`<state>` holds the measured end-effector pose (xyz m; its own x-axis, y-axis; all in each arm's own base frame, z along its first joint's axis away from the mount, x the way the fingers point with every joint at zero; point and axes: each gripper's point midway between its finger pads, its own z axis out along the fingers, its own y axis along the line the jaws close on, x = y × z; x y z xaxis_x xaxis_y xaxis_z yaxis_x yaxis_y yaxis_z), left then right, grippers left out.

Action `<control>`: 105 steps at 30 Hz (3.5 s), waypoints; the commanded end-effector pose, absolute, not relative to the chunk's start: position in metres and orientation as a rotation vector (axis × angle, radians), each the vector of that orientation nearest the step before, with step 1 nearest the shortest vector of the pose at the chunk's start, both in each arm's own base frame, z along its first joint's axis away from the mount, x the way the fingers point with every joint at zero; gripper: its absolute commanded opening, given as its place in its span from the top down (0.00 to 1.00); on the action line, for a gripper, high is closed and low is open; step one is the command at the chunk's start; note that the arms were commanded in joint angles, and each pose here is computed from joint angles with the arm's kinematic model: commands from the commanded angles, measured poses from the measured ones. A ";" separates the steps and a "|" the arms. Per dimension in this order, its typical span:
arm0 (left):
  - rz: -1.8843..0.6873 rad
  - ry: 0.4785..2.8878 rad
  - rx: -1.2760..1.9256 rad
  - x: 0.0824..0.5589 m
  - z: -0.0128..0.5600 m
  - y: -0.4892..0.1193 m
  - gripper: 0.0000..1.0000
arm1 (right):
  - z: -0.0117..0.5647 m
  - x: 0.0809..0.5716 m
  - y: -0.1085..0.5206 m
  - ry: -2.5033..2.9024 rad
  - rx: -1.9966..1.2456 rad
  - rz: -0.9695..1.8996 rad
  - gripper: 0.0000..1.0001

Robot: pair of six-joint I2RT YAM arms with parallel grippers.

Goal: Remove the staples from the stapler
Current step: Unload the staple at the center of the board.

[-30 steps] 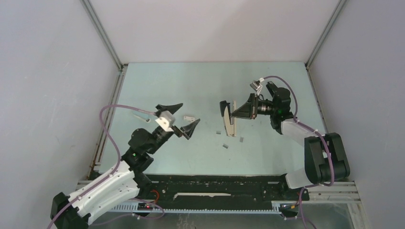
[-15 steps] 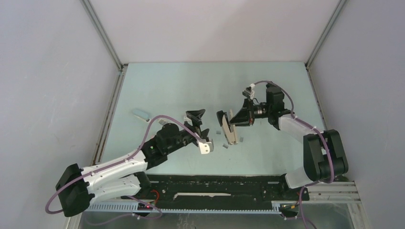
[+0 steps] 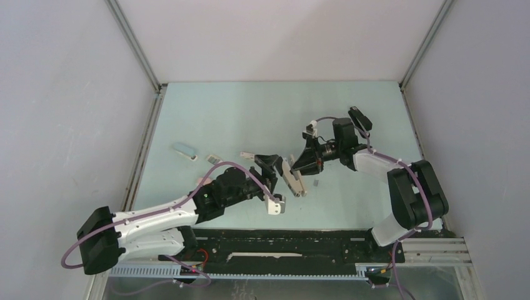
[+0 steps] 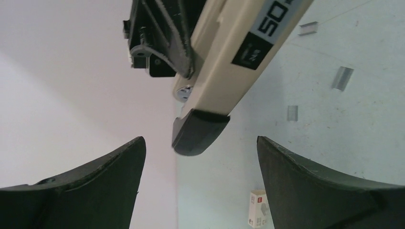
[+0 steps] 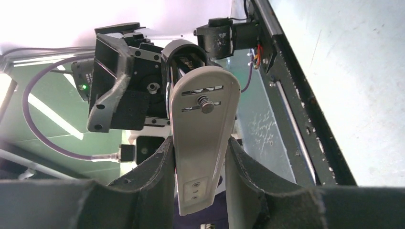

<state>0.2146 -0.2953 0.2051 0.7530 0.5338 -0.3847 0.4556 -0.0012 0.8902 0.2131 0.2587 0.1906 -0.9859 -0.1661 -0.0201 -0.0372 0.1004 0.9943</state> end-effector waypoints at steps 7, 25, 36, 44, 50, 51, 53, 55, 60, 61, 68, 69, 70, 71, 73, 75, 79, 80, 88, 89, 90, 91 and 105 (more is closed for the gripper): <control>0.023 0.802 1.614 0.215 0.217 -0.318 0.22 | 0.205 0.200 0.273 -2.099 0.185 -1.932 1.00; 0.061 0.889 1.536 0.226 0.221 -0.316 0.94 | 0.199 0.197 0.276 -2.031 0.160 -1.885 0.83; 0.048 0.899 1.438 0.227 0.233 -0.310 1.00 | 0.209 0.196 0.272 -2.039 0.204 -1.921 0.14; 0.031 0.912 1.367 0.223 0.238 -0.299 1.00 | 0.211 0.210 0.260 -2.097 0.169 -1.976 0.11; -0.064 0.969 1.296 0.215 0.238 -0.292 1.00 | 0.220 0.234 0.237 -2.200 0.138 -2.082 0.11; -0.090 0.982 1.280 0.213 0.238 -0.292 1.00 | 0.222 0.238 0.232 -2.226 0.143 -2.107 0.11; -0.147 1.014 1.247 0.210 0.238 -0.292 1.00 | 0.225 0.249 0.219 -2.292 0.154 -2.164 0.11; -0.214 1.049 1.203 0.206 0.240 -0.292 1.00 | 0.230 0.253 0.210 -2.356 0.221 -2.224 0.11; -0.344 1.108 1.113 0.198 0.241 -0.294 1.00 | 0.246 0.254 0.192 -2.586 0.568 -2.358 0.11; -0.352 1.115 1.102 0.198 0.238 -0.294 1.00 | 0.250 0.253 0.190 -2.627 0.646 -2.368 0.11; -0.409 1.141 1.043 0.200 0.225 -0.297 1.00 | 0.250 0.235 0.183 -2.837 1.710 -2.182 0.06; -0.422 1.139 1.031 0.200 0.225 -0.298 1.00 | 0.243 0.233 0.182 -2.834 1.921 -2.089 0.04; -0.435 1.146 1.023 0.200 0.224 -0.298 1.00 | 0.235 0.228 0.181 -2.805 2.103 -1.991 0.01; -0.453 1.143 1.009 0.199 0.225 -0.299 1.00 | 0.229 0.225 0.180 -2.731 2.328 -1.914 0.01; -0.493 1.158 0.978 0.200 0.225 -0.300 1.00 | 0.219 0.214 0.179 -2.516 2.686 -1.844 0.00; -0.537 1.172 0.949 0.202 0.226 -0.301 1.00 | 0.214 0.210 0.182 -2.327 2.938 -1.811 0.00; -0.590 1.166 0.933 0.201 0.228 -0.306 1.00 | 0.206 0.213 0.195 -2.186 3.024 -1.819 0.00; -0.596 1.164 0.929 0.201 0.229 -0.306 1.00 | 0.202 0.214 0.199 -2.169 3.028 -1.799 0.00; -0.668 1.141 0.894 0.204 0.233 -0.312 1.00 | 0.206 0.220 0.231 -2.160 2.846 -1.974 0.00; -0.675 1.138 0.894 0.205 0.233 -0.313 1.00 | 0.208 0.221 0.235 -2.156 2.833 -1.990 0.01; -0.684 1.136 0.895 0.205 0.233 -0.315 1.00 | 0.209 0.223 0.239 -2.139 2.852 -1.995 0.01; -0.693 1.135 0.899 0.205 0.232 -0.317 1.00 | 0.210 0.223 0.243 -2.127 2.862 -1.993 0.01; -0.804 1.153 0.969 0.214 0.221 -0.340 1.00 | 0.193 0.214 0.273 -1.962 2.832 -1.907 0.27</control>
<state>0.2087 -0.3234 0.1590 0.1482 0.1446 -0.9783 0.8963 0.3984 0.1947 0.2182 0.2641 0.1899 0.1574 -0.2517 -0.9549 -0.9693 -0.2244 -0.1006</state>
